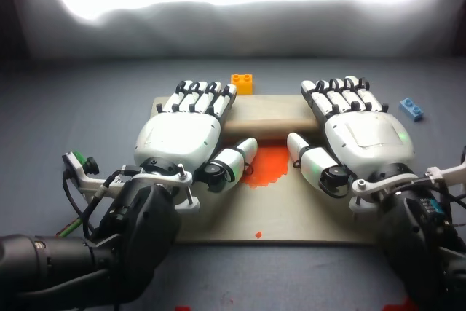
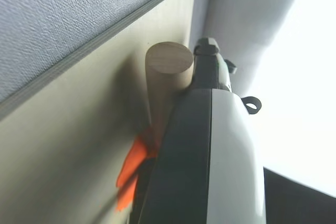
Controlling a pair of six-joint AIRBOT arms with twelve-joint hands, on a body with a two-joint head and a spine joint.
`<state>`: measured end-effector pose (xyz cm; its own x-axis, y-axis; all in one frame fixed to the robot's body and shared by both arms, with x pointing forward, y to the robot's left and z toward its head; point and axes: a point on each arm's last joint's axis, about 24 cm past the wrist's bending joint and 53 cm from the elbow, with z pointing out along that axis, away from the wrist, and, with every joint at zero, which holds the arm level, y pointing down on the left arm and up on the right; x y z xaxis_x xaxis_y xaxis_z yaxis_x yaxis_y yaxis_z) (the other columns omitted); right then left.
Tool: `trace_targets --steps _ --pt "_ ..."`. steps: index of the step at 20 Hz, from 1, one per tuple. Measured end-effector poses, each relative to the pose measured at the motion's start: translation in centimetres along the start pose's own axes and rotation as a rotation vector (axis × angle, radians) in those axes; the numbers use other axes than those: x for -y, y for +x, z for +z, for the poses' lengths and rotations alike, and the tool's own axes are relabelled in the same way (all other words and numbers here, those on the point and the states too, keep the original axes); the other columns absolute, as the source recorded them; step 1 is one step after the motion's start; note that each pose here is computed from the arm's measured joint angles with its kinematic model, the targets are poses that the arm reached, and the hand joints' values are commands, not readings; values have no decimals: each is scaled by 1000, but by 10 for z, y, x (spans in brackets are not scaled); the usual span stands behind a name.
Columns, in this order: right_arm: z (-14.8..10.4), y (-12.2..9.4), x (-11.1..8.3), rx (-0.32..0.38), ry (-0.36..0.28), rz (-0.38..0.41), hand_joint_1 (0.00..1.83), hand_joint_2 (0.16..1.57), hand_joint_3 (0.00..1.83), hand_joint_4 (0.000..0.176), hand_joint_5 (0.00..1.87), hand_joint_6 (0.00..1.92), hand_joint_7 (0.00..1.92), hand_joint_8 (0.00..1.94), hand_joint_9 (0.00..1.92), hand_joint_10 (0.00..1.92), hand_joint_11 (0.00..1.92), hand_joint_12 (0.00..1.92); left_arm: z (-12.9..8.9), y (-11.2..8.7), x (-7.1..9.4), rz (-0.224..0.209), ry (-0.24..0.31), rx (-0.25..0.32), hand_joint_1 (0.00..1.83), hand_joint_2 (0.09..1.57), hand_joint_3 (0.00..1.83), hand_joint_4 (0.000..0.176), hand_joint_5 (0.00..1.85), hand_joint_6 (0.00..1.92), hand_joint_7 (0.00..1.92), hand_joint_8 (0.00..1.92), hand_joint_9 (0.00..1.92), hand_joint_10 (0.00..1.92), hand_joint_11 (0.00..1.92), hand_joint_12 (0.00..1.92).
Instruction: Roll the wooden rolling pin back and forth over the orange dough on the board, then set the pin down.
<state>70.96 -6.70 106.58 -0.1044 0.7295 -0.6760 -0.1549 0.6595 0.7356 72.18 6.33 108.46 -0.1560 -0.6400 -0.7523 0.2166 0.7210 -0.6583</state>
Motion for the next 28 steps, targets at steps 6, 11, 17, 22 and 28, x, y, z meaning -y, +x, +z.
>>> trace_targets --steps 6,11,17,22,28 --pt "8 0 -2 -2 0 11 0 1528 2 0 112 6 106 3 73 5 0 0 7 -2 1 2 3 9 0 1502 2 0 37 4 23 0 0 0 0 0" --pt "18 -3 -2 9 -1 9 0 1523 0 0 94 2 81 1 53 0 0 0 11 -1 2 -2 1 7 0 1504 2 0 54 10 34 4 0 0 0 0" --pt "20 -3 0 3 1 15 0 1530 3 0 118 11 108 9 69 6 0 0 13 -2 3 1 6 11 0 1505 2 0 40 1 41 3 0 0 0 0" --pt "20 -3 0 3 0 22 0 1533 4 0 111 6 98 3 56 0 0 0 13 -2 5 -2 11 9 0 1509 4 0 45 4 42 3 4 2 0 0" --pt "21 -2 -3 -2 0 35 0 1532 2 0 95 7 82 5 36 4 0 0 13 -1 5 -4 11 7 0 1503 0 0 43 5 45 5 10 4 0 0"
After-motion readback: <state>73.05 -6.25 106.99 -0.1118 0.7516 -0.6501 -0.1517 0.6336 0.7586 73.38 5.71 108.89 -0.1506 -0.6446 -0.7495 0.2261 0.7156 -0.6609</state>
